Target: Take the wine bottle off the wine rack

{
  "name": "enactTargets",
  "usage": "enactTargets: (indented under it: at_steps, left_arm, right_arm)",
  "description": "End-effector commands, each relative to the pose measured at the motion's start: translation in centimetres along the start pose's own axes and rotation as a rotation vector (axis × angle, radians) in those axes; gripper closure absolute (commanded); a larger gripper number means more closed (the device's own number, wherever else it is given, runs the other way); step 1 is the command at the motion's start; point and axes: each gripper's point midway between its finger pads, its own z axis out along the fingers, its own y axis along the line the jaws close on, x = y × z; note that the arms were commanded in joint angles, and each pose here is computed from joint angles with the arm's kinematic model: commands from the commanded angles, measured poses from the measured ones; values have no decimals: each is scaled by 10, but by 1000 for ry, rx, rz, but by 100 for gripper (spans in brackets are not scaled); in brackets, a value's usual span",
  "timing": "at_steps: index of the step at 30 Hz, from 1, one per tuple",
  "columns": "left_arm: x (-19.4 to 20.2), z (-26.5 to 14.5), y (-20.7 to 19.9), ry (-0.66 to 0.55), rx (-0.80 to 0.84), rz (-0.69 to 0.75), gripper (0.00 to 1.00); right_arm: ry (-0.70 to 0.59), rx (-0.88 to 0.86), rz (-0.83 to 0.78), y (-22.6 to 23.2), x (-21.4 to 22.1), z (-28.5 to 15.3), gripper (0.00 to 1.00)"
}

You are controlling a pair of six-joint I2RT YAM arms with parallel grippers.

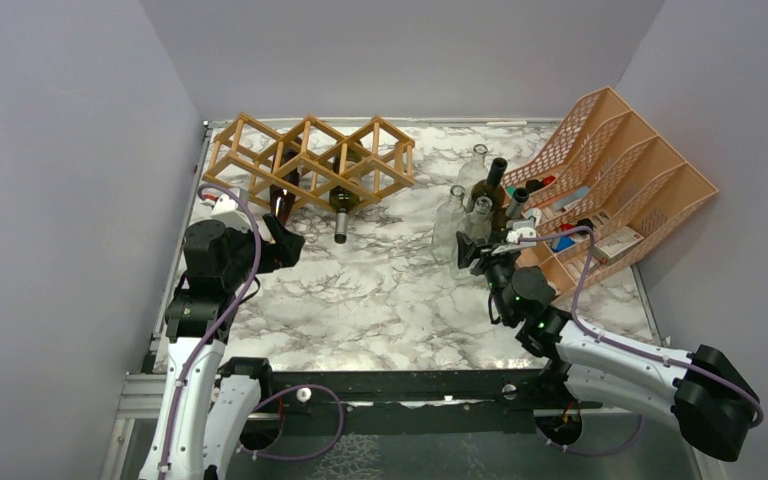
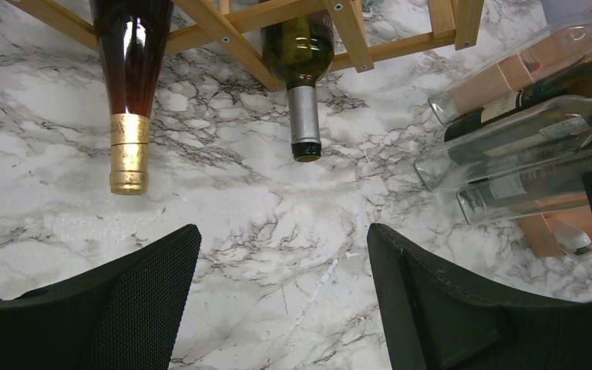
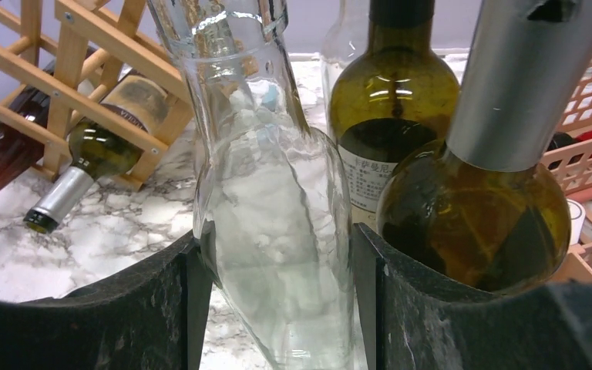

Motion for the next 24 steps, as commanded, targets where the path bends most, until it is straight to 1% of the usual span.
enactTargets:
  at_steps: [1,8,24]
  left_arm:
    - [-5,1,0,-31,3,3,15]
    - [-6,1,0,-37,7,2,15]
    - [-7,1,0,-43,14,3,15]
  right_arm:
    - [-145,11,105,-1,-35,6,70]
    - [-164,-54,79,6,-27,4,70]
    - [-132,-54,53,7,-1,13,70]
